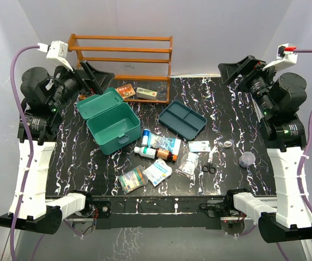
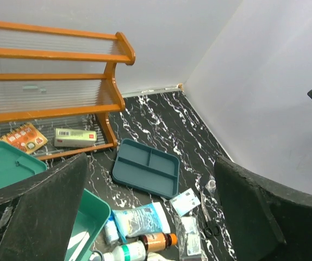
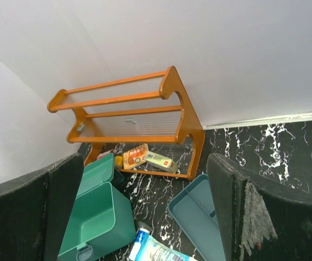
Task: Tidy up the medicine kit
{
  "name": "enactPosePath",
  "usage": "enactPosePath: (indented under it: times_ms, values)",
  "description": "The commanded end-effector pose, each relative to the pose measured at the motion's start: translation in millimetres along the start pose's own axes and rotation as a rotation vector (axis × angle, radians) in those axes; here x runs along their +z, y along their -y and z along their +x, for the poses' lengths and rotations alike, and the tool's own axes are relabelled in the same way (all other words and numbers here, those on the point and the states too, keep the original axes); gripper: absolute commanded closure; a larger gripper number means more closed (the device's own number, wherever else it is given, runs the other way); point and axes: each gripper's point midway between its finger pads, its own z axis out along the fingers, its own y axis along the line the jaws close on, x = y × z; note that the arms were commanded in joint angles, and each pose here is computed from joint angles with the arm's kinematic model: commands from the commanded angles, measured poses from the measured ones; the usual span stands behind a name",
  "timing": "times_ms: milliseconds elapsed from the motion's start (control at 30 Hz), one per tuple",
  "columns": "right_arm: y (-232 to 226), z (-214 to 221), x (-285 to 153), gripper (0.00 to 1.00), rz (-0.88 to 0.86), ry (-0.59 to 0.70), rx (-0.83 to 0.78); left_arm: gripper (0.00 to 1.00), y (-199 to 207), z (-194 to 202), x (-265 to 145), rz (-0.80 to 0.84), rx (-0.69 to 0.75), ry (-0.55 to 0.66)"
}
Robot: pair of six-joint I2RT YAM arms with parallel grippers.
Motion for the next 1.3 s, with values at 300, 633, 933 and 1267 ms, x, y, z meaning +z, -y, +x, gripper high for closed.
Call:
enactPosePath:
  times_ms: [300,633,933,1267]
  values:
    - [16,24,7,0.02,0.036,-0.016,0.061,0.01,19,65,1,0.139,0.005,-0.156]
    - [21,104,11,0.03,-0.053,-0.266,0.095,0.01,21,170,17,0.229,-0.009,-0.440]
    - [48,218,15,0.13,0.010,-0.550,0.204,0.01,20,240,36,0.142,-0.099,-0.602]
    - [-1,340,7,0.25,-0.060,-0.795,0.102,0.07,-17,248,46,-0.095,-0.044,-0.544]
